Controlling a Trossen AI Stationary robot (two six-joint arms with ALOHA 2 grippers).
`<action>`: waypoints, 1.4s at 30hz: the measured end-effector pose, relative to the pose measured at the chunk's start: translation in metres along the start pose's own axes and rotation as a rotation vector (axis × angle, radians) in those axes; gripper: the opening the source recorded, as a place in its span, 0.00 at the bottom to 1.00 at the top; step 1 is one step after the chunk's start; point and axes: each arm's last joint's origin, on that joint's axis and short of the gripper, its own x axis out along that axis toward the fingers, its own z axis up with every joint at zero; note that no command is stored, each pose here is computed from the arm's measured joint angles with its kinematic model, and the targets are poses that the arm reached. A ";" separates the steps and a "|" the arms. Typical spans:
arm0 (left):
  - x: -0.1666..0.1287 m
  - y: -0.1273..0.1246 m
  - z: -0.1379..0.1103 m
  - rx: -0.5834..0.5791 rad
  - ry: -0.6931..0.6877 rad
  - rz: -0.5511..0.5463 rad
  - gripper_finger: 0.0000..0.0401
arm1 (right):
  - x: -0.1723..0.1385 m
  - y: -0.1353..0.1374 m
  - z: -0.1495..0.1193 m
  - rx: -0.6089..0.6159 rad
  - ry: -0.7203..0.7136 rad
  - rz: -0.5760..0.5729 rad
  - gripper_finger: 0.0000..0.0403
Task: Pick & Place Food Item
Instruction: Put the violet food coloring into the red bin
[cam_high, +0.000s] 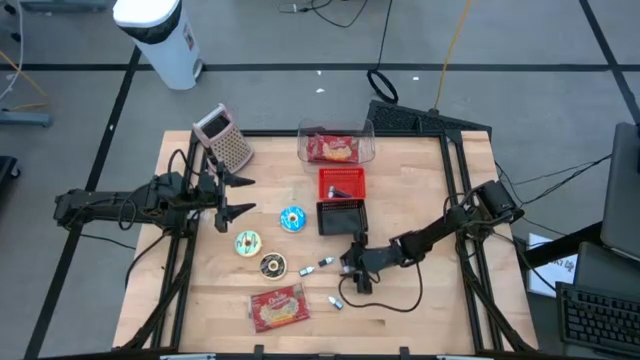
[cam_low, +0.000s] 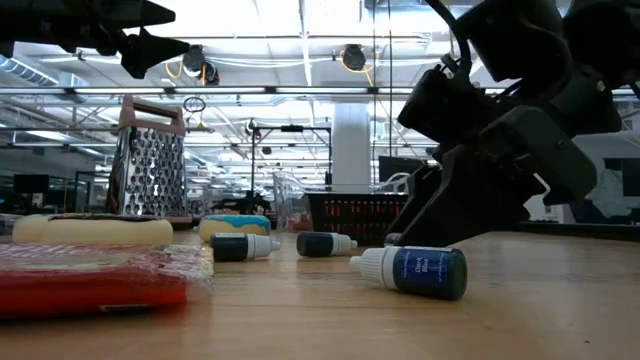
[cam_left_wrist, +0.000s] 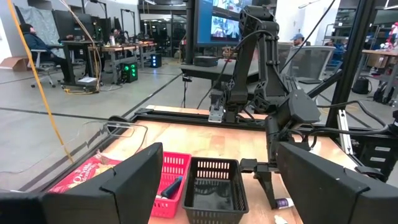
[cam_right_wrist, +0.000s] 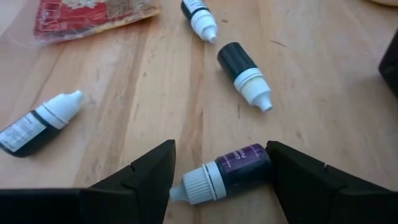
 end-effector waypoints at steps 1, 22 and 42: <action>0.000 0.000 0.000 0.000 0.000 0.000 0.77 | 0.000 0.000 0.000 0.000 0.003 0.010 0.58; 0.000 0.000 0.000 0.000 0.000 0.000 0.77 | -0.001 0.000 -0.005 -0.093 0.061 0.021 0.56; 0.000 0.000 0.000 0.000 0.000 0.000 0.77 | -0.023 0.006 0.017 -0.156 -0.014 0.066 0.54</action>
